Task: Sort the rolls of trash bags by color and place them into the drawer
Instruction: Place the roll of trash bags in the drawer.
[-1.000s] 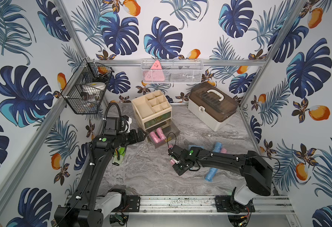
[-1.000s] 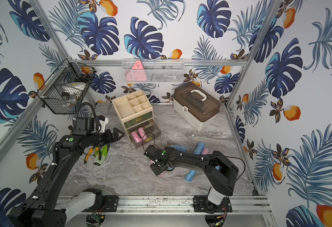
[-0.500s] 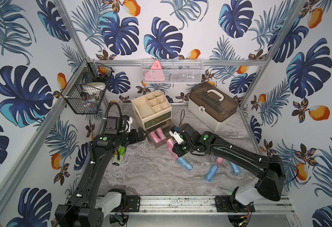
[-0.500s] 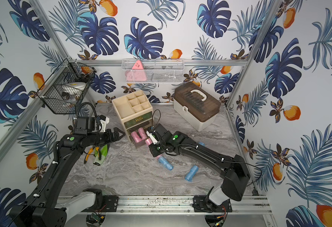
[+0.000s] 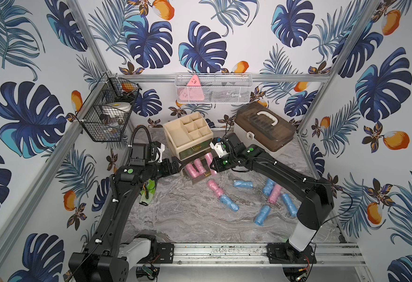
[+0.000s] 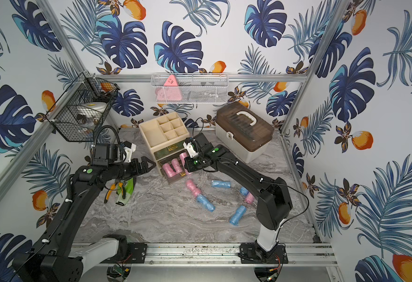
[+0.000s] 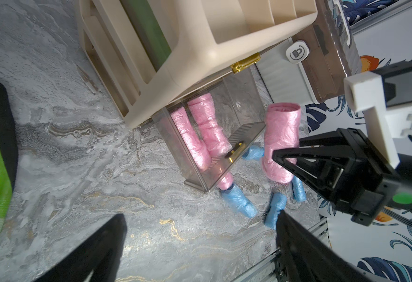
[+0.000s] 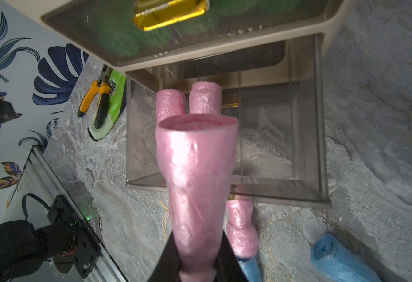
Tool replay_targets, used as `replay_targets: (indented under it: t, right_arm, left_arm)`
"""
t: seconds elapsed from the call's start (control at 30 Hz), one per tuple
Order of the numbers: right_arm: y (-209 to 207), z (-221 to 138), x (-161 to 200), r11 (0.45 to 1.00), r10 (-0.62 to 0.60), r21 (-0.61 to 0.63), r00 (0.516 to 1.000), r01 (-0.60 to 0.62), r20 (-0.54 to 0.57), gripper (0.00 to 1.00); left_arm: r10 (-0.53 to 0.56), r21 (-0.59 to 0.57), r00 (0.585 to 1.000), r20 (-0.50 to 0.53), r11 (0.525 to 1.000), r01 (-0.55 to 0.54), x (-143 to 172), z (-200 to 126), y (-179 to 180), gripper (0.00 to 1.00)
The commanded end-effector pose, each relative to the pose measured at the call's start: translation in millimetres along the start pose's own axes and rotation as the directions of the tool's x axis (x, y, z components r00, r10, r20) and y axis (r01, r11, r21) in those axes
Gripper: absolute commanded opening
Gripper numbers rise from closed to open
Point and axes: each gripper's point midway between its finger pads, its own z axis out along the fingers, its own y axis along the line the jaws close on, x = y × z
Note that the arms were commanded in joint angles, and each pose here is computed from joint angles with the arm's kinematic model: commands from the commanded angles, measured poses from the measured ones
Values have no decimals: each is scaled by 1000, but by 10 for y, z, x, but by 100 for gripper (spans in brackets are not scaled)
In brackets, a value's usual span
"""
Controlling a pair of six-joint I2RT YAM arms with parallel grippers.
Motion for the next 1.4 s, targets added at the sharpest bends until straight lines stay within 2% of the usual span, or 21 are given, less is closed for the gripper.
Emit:
replay_targets:
  t: [0.0, 0.3, 0.5, 0.57, 0.93, 1.03, 1.13, 1.23, 1.37]
  right_arm:
    - [31, 65, -171, 999, -2, -38, 999, 4, 32, 12]
    - [-137, 324, -362, 999, 25, -26, 999, -24, 20, 12]
    - [-205, 481, -326, 999, 36, -22, 999, -37, -19, 12]
    - [-263, 654, -229, 998, 50, -20, 997, -51, -63, 12]
    - [-100, 876, -187, 983, 101, -139, 988, -117, -114, 13]
    - [-47, 880, -201, 978, 106, -164, 987, -125, -120, 19]
    - [-43, 866, -215, 978, 111, -166, 987, -130, -119, 36]
    - [-38, 806, -241, 979, 109, -159, 989, -125, -104, 47]
    - [-49, 673, -305, 983, 107, -142, 992, -116, -71, 55]
  left_arm:
    - [-1, 16, 1000, 21, 1000, 0, -63, -15, -40, 99]
    - [4, 12, 1000, 14, 1000, -4, -43, -6, -28, 99]
    - [1, 16, 1000, 15, 1000, -1, -49, 1, -32, 99]
    - [0, 16, 1000, 15, 1000, 0, -54, -1, -34, 99]
    - [1, 10, 1000, 19, 1000, -1, -60, -22, -34, 99]
    - [1, 9, 1000, 19, 1000, -1, -57, -30, -38, 99]
    - [1, 11, 1000, 19, 1000, -2, -60, -33, -44, 99]
    - [0, 13, 1000, 20, 1000, 0, -63, -35, -47, 99]
    - [-2, 16, 1000, 21, 1000, 2, -67, -36, -55, 99]
